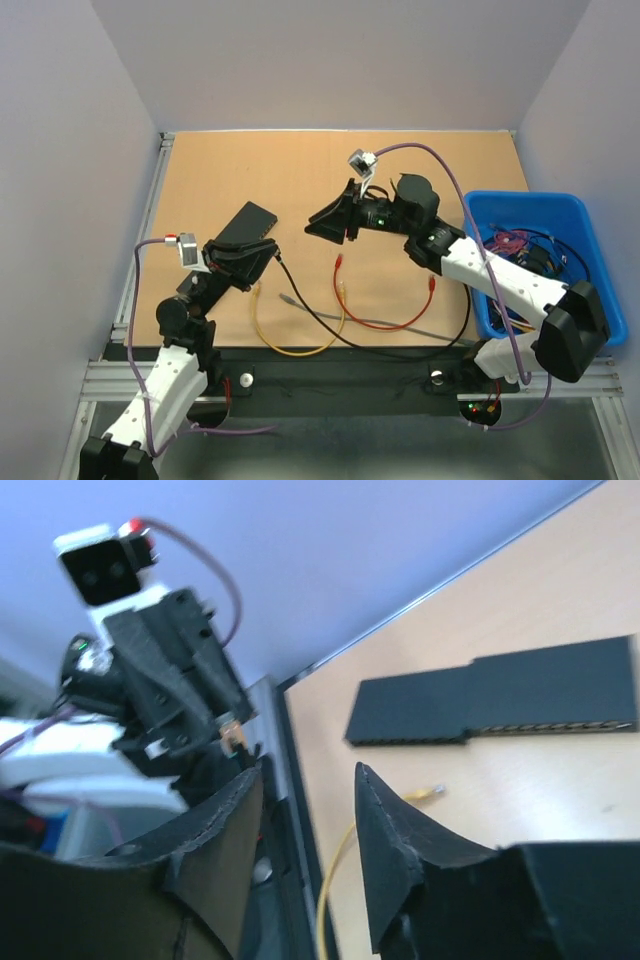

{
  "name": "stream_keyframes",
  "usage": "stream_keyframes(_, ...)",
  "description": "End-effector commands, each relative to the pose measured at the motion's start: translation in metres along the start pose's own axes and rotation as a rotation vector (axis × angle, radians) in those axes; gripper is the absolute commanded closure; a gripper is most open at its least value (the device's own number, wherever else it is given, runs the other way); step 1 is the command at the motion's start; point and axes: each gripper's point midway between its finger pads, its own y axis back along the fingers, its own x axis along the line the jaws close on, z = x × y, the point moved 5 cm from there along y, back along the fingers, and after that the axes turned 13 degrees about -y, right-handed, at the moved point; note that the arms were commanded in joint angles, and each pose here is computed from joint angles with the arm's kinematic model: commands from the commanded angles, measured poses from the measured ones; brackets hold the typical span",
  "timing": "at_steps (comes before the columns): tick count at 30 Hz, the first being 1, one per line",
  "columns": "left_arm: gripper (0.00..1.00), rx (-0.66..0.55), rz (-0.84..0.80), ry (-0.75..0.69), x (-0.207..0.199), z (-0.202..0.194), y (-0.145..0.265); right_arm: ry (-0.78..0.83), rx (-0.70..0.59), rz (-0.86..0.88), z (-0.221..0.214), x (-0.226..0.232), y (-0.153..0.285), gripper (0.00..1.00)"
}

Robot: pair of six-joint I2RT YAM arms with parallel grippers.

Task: Insert the plug into the switch port

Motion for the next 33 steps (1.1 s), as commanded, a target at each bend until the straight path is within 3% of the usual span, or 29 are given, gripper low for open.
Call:
stream_keyframes(1,1.00,-0.103,-0.167,0.005,-0.027,0.018,0.005,-0.018,0.120,0.194,-0.014,0.022,0.003,0.54)
stream_keyframes(9,1.00,-0.118,-0.162,0.031,-0.027,0.021,0.002,-0.044,0.188,0.270,-0.033,0.023,0.004,0.55)
stream_keyframes(19,1.00,-0.122,-0.141,0.051,-0.023,0.019,0.002,-0.050,0.227,0.249,-0.048,0.019,-0.018,0.55)
stream_keyframes(33,1.00,-0.127,-0.132,0.059,-0.022,0.017,0.004,-0.029,0.236,0.283,-0.052,0.027,-0.039,0.60)
